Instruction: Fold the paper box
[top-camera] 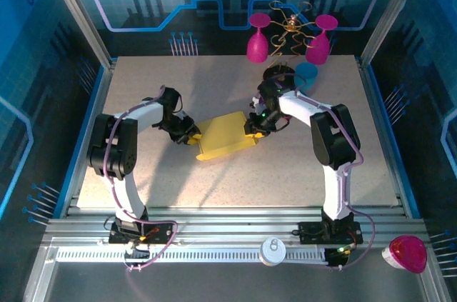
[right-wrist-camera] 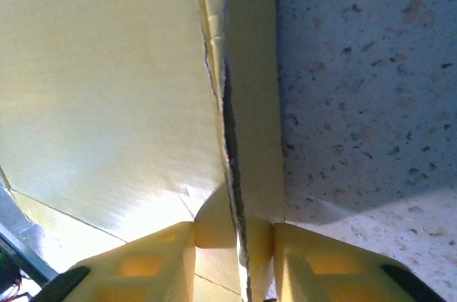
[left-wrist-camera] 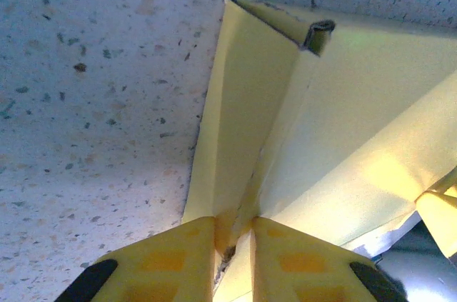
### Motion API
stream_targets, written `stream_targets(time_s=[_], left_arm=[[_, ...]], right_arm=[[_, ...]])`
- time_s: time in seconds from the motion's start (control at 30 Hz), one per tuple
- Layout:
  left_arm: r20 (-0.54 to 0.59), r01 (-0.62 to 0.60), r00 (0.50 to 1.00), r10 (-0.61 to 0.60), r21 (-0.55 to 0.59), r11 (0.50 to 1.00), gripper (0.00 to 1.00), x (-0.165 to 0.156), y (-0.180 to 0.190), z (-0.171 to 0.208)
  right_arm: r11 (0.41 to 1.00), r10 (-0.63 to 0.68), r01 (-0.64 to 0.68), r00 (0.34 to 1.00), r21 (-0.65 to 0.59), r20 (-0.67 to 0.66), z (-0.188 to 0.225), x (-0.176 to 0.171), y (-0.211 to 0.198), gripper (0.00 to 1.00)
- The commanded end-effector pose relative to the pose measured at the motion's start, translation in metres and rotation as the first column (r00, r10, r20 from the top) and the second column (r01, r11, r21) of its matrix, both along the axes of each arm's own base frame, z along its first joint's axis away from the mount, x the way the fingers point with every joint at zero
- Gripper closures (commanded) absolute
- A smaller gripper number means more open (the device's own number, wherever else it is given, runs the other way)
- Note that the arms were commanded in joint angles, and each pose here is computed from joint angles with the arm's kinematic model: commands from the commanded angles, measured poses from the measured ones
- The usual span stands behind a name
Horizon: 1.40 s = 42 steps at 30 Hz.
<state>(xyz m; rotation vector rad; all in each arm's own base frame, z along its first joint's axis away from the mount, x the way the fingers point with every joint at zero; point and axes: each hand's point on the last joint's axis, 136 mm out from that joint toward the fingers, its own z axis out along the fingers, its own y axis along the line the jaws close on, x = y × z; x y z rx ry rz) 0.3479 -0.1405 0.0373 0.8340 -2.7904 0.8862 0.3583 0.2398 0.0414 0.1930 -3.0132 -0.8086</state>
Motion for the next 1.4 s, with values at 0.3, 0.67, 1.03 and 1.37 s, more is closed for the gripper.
stream_targets(time_s=[0.3, 0.67, 1.03, 1.37], left_arm=[[-0.053, 0.077, 0.996, -0.071, 0.110, 0.991, 0.99, -0.019, 0.016, -0.022], [-0.058, 0.101, 0.994, -0.093, 0.149, 0.984, 1.00, -0.031, 0.030, -0.026], [-0.070, 0.088, 0.994, -0.078, 0.152, 0.984, 1.00, -0.039, 0.042, -0.034], [-0.060, 0.080, 0.996, -0.071, 0.148, 0.986, 1.00, -0.036, 0.043, -0.035]], right_arm=[[0.983, -0.028, 0.007, 0.993, 0.182, 0.115, 0.049, 0.020, -0.011, 0.43], [0.963, 0.014, -0.029, 0.998, 0.269, 0.059, 0.027, 0.031, 0.003, 0.37], [0.902, 0.096, -0.080, 0.995, 0.424, -0.017, 0.020, 0.025, 0.037, 0.35], [0.850, 0.144, -0.092, 0.988, 0.518, -0.061, 0.029, 0.009, 0.058, 0.38]])
